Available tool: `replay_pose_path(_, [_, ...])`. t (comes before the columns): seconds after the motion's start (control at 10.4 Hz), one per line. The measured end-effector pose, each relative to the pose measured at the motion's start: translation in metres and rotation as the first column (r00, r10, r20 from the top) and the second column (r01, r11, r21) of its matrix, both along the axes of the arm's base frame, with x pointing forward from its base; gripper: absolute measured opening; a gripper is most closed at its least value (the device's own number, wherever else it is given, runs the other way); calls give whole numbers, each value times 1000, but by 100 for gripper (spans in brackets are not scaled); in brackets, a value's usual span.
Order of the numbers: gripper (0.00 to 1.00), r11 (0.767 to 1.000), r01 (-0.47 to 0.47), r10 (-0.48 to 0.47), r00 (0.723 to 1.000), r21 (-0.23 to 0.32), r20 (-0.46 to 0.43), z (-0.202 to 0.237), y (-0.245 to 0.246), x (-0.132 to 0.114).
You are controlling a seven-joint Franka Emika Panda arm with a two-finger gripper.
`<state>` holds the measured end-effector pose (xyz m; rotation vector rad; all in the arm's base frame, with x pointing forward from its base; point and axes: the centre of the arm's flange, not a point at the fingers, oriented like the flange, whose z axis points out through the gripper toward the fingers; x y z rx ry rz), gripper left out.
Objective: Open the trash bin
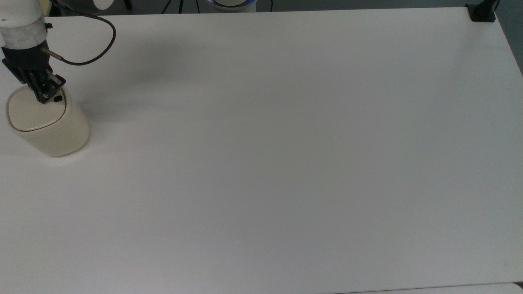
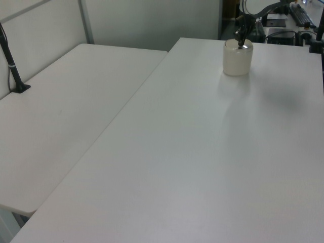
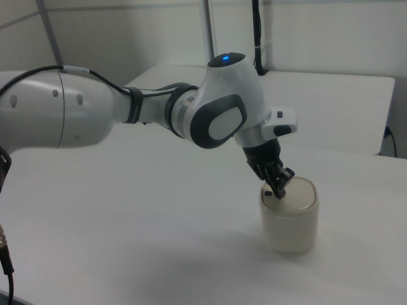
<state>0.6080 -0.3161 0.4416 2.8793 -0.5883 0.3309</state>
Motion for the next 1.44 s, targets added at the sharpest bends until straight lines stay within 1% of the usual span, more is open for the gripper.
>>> replay_pose_path(0.38, [9, 1000, 1, -1, 1000, 1, 0, 7, 1, 0])
replay_pose_path(0.48, [9, 1000, -2, 2, 1000, 17, -26, 19, 7, -1])
replay_pose_path(0.58, [9, 999, -18, 20, 999, 36, -51, 40, 23, 1])
replay_pose_path(0.77, [10, 994, -89, 93, 993, 58, -66, 96, 82, 5])
replay_pose_path(0.86, [10, 989, -134, 138, 988, 66, -64, 131, 121, -2])
replay_pose_path(0.96, [10, 984, -162, 167, 983, 73, -69, 149, 144, -9])
replay_pose_path(1.15, [10, 969, -229, 238, 966, 96, -101, 168, 193, -17])
replay_pose_path(1.44, [10, 934, -337, 351, 928, 115, -129, 174, 265, -26])
